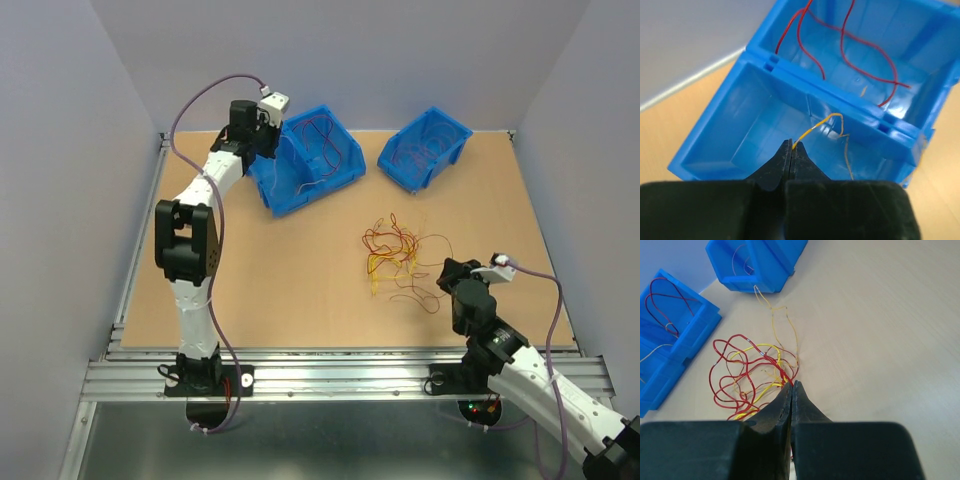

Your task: Untangle the cables

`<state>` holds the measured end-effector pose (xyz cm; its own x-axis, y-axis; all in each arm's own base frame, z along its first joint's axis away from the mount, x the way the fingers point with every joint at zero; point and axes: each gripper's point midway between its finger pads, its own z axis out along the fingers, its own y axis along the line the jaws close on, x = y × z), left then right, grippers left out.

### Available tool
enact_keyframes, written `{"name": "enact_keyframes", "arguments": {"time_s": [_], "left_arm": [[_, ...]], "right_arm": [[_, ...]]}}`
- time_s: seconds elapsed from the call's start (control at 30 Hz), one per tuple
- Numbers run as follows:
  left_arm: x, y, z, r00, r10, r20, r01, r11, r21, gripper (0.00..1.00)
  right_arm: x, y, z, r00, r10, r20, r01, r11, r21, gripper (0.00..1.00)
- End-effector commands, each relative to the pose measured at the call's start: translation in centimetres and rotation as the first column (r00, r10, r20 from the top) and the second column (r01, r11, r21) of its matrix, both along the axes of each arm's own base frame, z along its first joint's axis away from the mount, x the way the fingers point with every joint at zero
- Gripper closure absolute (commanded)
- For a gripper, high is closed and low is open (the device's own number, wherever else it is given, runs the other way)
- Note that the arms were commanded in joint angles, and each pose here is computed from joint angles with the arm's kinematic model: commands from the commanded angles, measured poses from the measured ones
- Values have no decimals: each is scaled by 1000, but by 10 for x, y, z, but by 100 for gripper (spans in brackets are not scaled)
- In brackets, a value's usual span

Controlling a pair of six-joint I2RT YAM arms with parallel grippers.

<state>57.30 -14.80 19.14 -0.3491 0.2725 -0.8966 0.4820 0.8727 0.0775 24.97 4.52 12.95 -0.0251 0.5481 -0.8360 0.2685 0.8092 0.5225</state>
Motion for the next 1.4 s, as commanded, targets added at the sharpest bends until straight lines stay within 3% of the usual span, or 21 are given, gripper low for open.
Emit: {"name": "enact_keyframes", "arguments": {"time_s": [0.0, 0.07, 0.1, 0.13, 0.23, 0.3, 0.43, 0.57, 0.73, 1.1, 1.17, 1.23, 1.27, 1.3, 1.37], "left_arm": [[21, 37, 5, 985, 175, -1, -174, 978, 114, 100], [28, 38, 3, 981, 191, -9, -189, 975, 119, 82], [27, 38, 3, 982, 187, -13, -185, 976, 118, 68], [26, 36, 6, 983, 184, -5, -182, 977, 109, 45], [20, 34, 34, 983, 171, 69, -175, 982, 71, 26], [15, 31, 54, 982, 153, 114, -160, 986, 47, 21], [-17, 6, 76, 991, -6, 136, -4, 997, 74, 20], [-55, -34, 50, 976, -190, 105, 159, 955, 250, 19], [-81, -60, 1, 946, -324, 6, 298, 877, 376, 18], [-53, -65, -58, 958, -255, -127, 285, 867, 409, 21], [-51, -67, -65, 956, -256, -145, 293, 865, 407, 32], [-52, -65, -70, 954, -249, -165, 296, 865, 405, 53], [-52, -66, -66, 954, -252, -161, 297, 869, 396, 82], [-52, -66, -63, 954, -255, -156, 296, 874, 384, 95], [-54, -63, -43, 955, -272, -116, 296, 896, 331, 100]], "right_arm": [[7, 5, 41, 996, 0, 94, -5, 998, 57, 99], [8, 6, 41, 995, 8, 95, -12, 999, 49, 100], [9, 8, 43, 995, 19, 99, -23, 999, 39, 99], [11, 18, 46, 992, 75, 104, -78, 997, 28, 100], [23, 50, 53, 972, 224, 67, -221, 974, -48, 96], [34, 71, 39, 955, 295, -36, -298, 949, -107, 87], [57, 93, 45, 943, 323, -76, -330, 938, -110, 90], [64, 99, 51, 943, 331, -44, -334, 935, -117, 94], [66, 97, 59, 946, 322, -25, -322, 938, -126, 94], [61, 90, 74, 948, 317, 1, -314, 938, -145, 93], [63, 91, 84, 950, 313, 14, -307, 939, -154, 93], [66, 90, 94, 952, 305, 28, -296, 941, -163, 94], [69, 90, 107, 952, 301, 50, -289, 942, -168, 94], [71, 92, 114, 951, 304, 60, -290, 941, -175, 95], [77, 95, 125, 948, 312, 65, -294, 934, -202, 97]]}}
